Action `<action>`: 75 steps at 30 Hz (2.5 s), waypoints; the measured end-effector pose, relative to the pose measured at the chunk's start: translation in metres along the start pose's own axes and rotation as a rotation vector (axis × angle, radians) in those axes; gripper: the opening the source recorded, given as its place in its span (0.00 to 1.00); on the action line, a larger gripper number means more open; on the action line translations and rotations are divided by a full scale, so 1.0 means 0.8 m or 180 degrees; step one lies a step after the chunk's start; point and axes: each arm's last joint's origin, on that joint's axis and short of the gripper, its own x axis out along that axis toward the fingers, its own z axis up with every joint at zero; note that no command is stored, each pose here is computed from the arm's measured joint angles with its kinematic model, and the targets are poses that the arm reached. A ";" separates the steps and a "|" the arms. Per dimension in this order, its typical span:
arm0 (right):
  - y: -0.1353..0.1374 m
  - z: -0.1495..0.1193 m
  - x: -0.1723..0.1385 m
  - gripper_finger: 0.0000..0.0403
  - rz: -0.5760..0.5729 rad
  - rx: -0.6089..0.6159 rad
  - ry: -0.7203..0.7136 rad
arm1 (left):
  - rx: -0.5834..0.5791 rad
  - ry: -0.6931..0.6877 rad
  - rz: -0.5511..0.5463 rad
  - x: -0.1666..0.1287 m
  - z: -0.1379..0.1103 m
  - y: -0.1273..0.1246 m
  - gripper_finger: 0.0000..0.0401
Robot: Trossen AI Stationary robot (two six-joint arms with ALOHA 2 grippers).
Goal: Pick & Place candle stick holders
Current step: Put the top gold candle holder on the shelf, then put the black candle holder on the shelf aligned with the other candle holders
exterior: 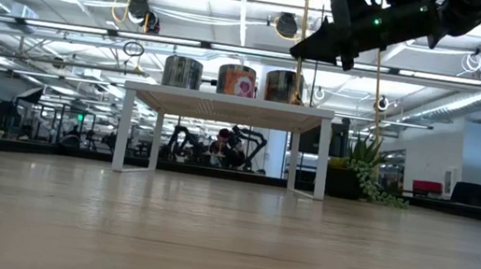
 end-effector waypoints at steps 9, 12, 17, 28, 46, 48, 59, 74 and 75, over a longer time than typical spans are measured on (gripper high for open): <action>0.000 -0.001 0.000 0.23 0.0001 -0.0062 0.0015 | -0.0004 0.0000 0.0000 0.000 0.000 0.000 0.33; -0.001 0.000 0.000 0.28 -0.0063 -0.0062 0.0010 | -0.0004 0.0000 0.0000 0.000 0.000 0.000 0.33; -0.003 0.000 0.000 0.37 -0.0238 -0.0126 0.0008 | -0.0005 0.0001 0.0000 0.000 0.000 0.000 0.33; 0.009 0.012 -0.018 0.46 -0.0105 -0.0147 -0.0116 | -0.0002 0.0013 -0.0003 0.000 0.000 0.000 0.33; 0.048 0.009 -0.075 0.43 0.0409 -0.0113 0.0388 | 0.0042 0.0238 -0.0030 0.001 -0.009 -0.001 0.33; 0.055 0.006 -0.078 0.44 0.0494 -0.0156 0.0466 | 0.0104 0.0382 -0.0032 0.001 -0.015 -0.001 0.33; 0.080 -0.016 -0.086 0.43 0.0778 -0.0292 0.0658 | -0.0261 0.1110 -0.0160 -0.010 -0.043 -0.012 0.33; 0.081 -0.035 -0.082 0.44 0.0817 -0.0279 0.0257 | -0.0126 0.1674 -0.1213 -0.017 -0.098 -0.071 0.33; 0.081 -0.033 -0.082 0.44 0.0821 -0.0272 0.0223 | -0.0155 0.1693 -0.1218 -0.019 -0.098 -0.073 0.33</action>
